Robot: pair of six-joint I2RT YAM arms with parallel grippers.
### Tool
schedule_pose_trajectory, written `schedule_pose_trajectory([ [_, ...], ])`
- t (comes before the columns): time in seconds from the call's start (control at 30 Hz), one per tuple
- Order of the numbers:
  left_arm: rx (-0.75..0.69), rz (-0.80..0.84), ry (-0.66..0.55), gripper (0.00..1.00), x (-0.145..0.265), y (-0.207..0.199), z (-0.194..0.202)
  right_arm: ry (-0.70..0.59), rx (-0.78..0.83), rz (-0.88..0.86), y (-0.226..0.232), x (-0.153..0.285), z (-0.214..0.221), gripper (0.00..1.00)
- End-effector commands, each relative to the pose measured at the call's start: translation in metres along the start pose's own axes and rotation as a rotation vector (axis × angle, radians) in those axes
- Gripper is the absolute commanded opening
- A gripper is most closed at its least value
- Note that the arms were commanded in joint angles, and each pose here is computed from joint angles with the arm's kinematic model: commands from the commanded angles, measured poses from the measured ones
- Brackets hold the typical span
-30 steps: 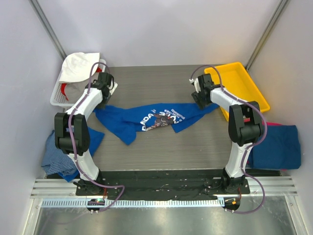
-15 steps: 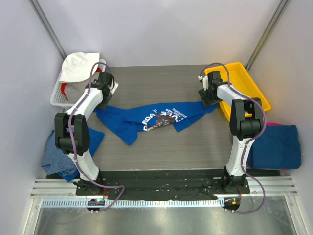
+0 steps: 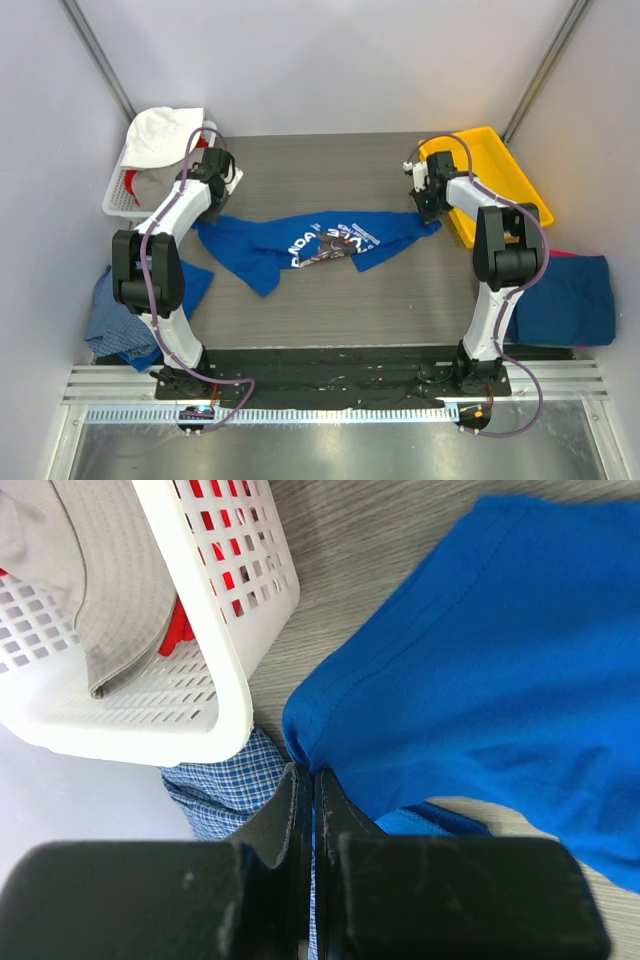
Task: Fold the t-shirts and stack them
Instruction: Flatten out the tshirt
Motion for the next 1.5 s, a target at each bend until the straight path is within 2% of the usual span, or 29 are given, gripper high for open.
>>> schedule_pose_trajectory([
  [0.0,0.000,-0.001,-0.004,0.00,0.004,0.004,-0.004,0.070,0.004,-0.083,0.016,0.033,0.026,0.01],
  [0.37,-0.014,0.025,0.004,0.00,0.004,-0.006,-0.016,0.083,0.133,-0.197,0.043,0.115,0.050,0.01],
  [0.47,-0.021,0.022,0.003,0.00,0.004,-0.009,-0.020,0.100,0.158,-0.217,0.046,0.127,0.058,0.08],
  [0.5,-0.023,0.022,0.003,0.00,0.005,-0.010,-0.021,0.104,0.167,-0.216,0.045,0.129,0.061,0.15],
  [0.6,-0.025,0.021,0.004,0.00,0.004,-0.011,-0.024,0.092,0.182,-0.204,0.044,0.135,0.064,0.25],
  [0.87,-0.030,0.019,0.011,0.00,0.001,-0.014,-0.028,0.093,0.282,-0.266,0.051,0.162,0.079,0.25],
  [0.93,-0.034,0.019,0.015,0.00,-0.001,-0.014,-0.029,0.079,0.291,-0.233,0.047,0.166,0.079,0.25],
  [1.1,-0.034,0.030,0.014,0.00,-0.004,-0.020,-0.034,0.040,0.247,-0.114,0.032,0.149,0.069,0.24],
  [1.17,-0.038,0.037,0.021,0.00,-0.007,-0.024,-0.034,0.064,0.233,-0.106,0.029,0.134,0.067,0.25],
  [1.3,-0.041,0.041,0.021,0.00,-0.006,-0.028,-0.031,0.047,0.151,-0.088,0.018,0.109,0.053,0.41],
  [1.47,-0.047,0.044,0.018,0.00,-0.005,-0.030,-0.029,0.048,0.089,-0.050,0.003,0.087,0.041,0.45],
])
Point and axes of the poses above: each gripper's point midway between its finger pads, its own x axis back along the fingers, its own y axis along the line the jaws close on, z = x × y, the point moved 3 cm from there along x, back along the fingers, and after that the axes turned 6 degrees about -x, right-handed, at the moved point
